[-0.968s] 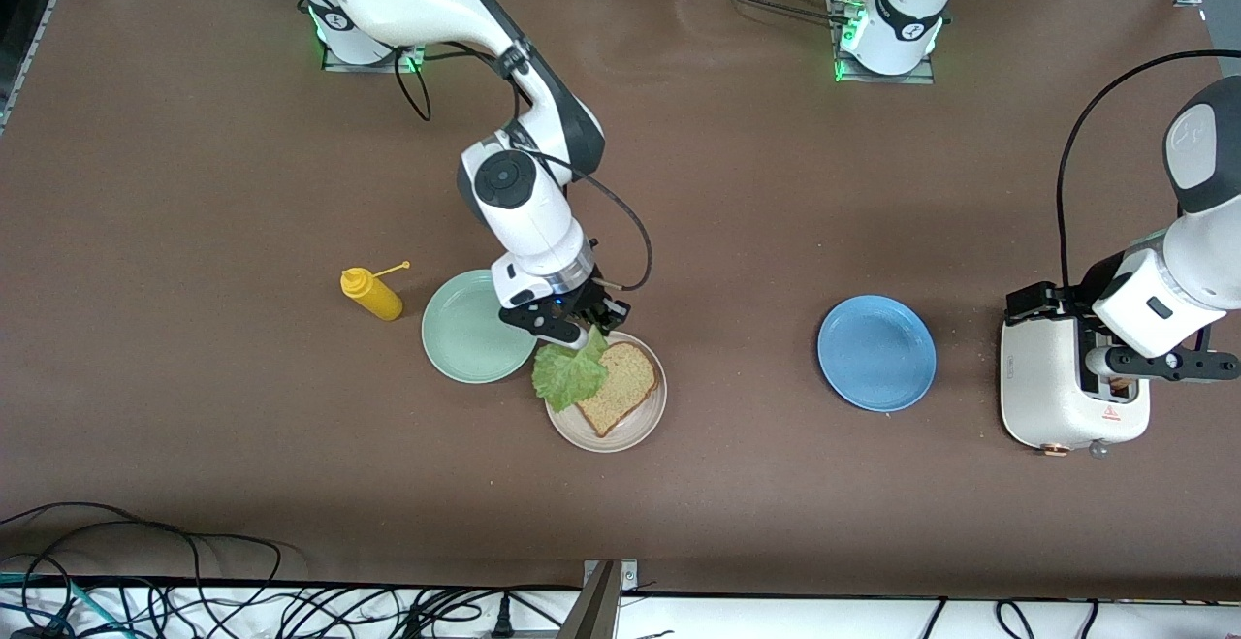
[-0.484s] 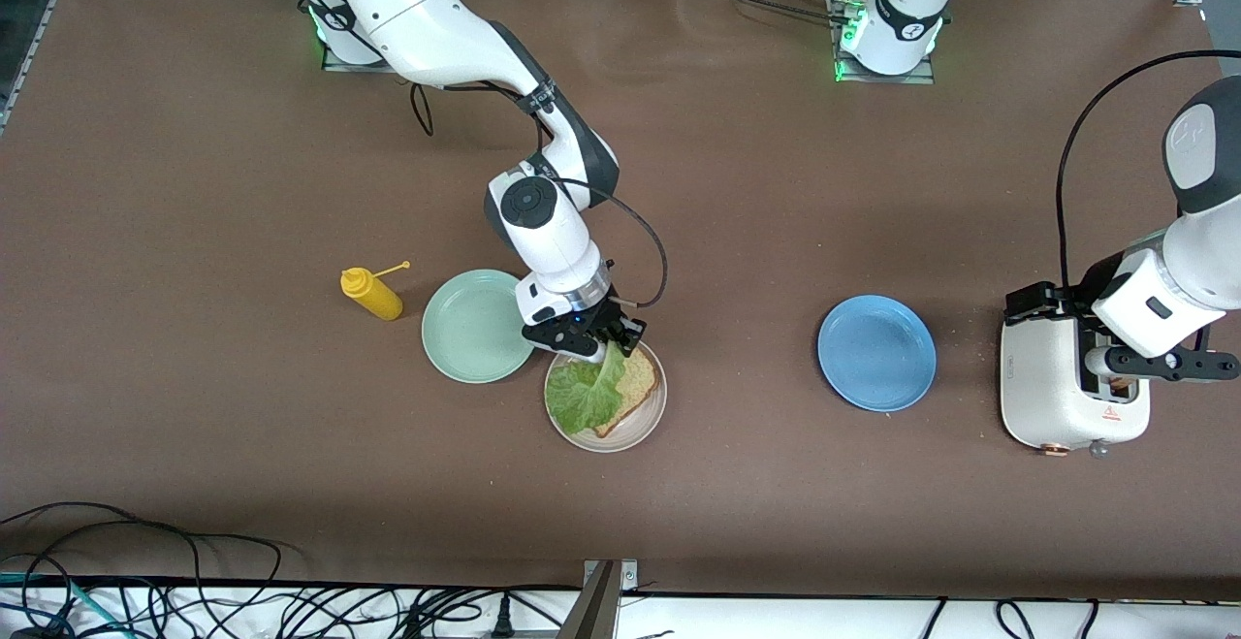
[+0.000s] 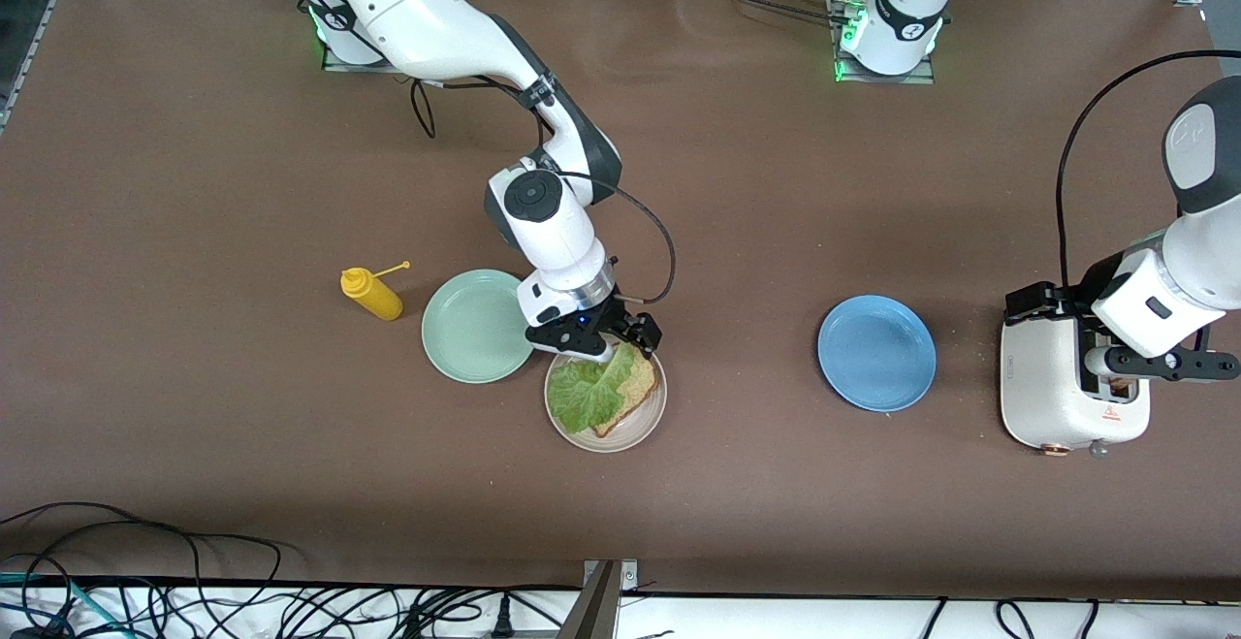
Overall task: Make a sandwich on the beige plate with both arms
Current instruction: 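Lay the lettuce on the toast and open the right gripper, then withdraw the right gripper from the beige plate toward the mustard bottle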
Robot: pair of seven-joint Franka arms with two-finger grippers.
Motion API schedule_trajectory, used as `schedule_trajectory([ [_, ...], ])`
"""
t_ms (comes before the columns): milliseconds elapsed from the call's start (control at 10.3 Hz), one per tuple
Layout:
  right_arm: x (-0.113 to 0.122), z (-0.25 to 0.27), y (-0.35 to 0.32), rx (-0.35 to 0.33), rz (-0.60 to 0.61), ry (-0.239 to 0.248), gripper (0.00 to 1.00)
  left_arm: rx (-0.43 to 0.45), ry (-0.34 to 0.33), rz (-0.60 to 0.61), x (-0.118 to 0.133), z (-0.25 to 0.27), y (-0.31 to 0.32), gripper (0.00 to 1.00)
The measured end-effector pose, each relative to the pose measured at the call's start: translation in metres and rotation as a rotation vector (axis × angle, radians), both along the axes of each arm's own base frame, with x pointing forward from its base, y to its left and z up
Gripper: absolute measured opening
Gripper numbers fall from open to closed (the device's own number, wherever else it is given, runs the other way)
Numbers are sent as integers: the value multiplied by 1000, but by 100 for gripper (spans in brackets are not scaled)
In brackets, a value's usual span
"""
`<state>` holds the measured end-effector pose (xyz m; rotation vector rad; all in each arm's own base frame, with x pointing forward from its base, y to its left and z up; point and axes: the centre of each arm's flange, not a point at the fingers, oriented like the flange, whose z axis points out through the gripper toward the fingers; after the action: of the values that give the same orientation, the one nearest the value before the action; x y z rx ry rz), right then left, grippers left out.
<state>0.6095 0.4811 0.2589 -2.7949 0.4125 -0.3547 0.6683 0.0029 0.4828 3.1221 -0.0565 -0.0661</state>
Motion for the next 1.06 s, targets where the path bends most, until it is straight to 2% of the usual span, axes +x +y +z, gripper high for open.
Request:
schedule_trajectory([
  [387, -8, 80, -27, -157, 139, 147, 100, 0, 0, 0, 0, 0, 0, 100],
  [774, -12, 148, -114, -350, 387, 350, 100, 0, 0, 0, 0, 0, 0, 100],
  [871, -8, 164, -143, -374, 440, 381, 100, 0, 0, 0, 0, 0, 0, 100],
  [1065, 1, 194, -212, -395, 574, 402, 100, 0, 0, 0, 0, 0, 0, 100],
])
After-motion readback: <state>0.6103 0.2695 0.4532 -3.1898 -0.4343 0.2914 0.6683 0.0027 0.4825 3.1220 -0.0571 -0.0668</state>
